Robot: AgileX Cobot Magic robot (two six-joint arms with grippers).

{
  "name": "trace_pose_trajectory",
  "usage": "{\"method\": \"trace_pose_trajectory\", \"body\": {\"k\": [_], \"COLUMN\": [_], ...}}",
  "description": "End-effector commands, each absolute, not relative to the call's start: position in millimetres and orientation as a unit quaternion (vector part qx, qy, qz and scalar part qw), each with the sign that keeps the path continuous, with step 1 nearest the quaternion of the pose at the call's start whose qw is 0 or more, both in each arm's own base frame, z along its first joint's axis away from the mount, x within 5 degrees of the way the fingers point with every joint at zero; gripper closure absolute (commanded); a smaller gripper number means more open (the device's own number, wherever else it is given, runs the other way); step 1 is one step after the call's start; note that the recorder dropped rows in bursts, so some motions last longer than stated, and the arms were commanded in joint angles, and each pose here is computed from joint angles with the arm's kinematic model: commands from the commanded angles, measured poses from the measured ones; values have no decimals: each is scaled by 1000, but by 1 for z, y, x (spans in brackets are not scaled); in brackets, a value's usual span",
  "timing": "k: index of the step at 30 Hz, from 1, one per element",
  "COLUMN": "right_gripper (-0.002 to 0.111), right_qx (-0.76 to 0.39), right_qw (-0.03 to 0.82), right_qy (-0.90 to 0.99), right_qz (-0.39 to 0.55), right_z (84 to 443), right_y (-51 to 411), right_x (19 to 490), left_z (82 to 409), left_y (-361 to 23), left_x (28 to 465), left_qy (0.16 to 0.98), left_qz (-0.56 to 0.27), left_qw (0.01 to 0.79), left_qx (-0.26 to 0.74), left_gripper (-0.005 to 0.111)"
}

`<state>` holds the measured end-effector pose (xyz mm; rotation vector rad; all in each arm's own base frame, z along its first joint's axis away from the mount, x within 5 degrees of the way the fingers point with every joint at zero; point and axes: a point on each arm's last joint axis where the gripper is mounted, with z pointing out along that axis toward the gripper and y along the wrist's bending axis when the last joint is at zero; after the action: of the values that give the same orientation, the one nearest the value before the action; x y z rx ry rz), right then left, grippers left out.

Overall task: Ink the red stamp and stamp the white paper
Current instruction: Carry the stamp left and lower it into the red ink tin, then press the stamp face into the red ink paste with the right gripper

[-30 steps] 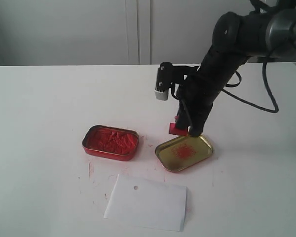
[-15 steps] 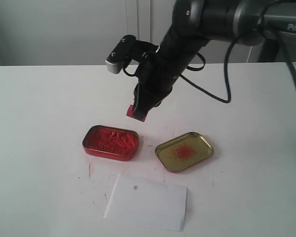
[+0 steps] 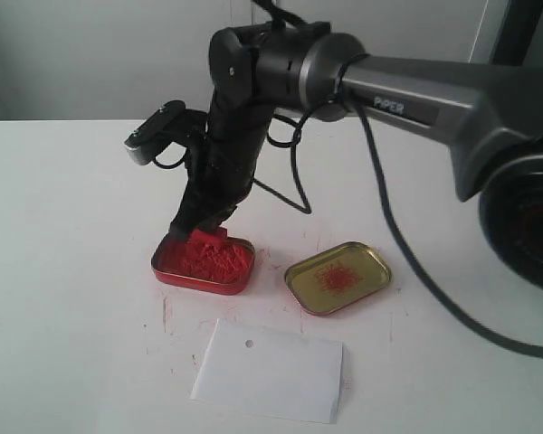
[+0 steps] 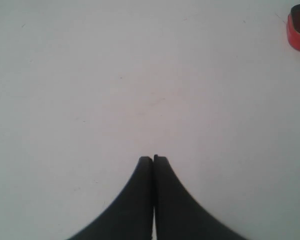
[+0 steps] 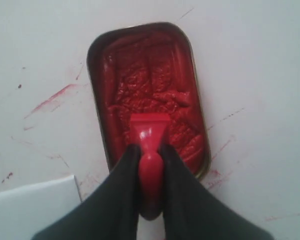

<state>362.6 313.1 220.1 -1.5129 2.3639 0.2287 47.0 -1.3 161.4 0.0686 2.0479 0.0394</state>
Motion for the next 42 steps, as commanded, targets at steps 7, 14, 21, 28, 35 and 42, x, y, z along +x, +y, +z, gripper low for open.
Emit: {"method": "trace_pose_trajectory", "body": {"k": [7, 14, 21, 28, 35, 42], "right_gripper": [108, 108, 108, 108, 108, 108], "right_qx": [-491, -484, -478, -466, -461, -463], "right_qw": [146, 140, 93, 47, 40, 69], "right_qy": [855, 862, 872, 883, 885, 883], "right_qz": [76, 59, 53, 43, 42, 41], "right_z": [198, 189, 143, 111, 107, 125], "right_y": [324, 322, 331, 330, 330, 331], "right_x": [373, 376, 374, 370, 370, 372], "left_z": [159, 159, 159, 159, 159, 159], "left_y": [-2, -2, -2, -2, -2, -2], "left_x": [47, 47, 47, 47, 47, 47], "left_qy": [855, 855, 855, 855, 855, 855], "left_qz": [12, 12, 12, 12, 12, 12], "left_qw": [518, 518, 518, 518, 518, 518], "left_qx": [31, 31, 31, 31, 31, 31], "left_gripper": [107, 107, 107, 107, 107, 107]}}
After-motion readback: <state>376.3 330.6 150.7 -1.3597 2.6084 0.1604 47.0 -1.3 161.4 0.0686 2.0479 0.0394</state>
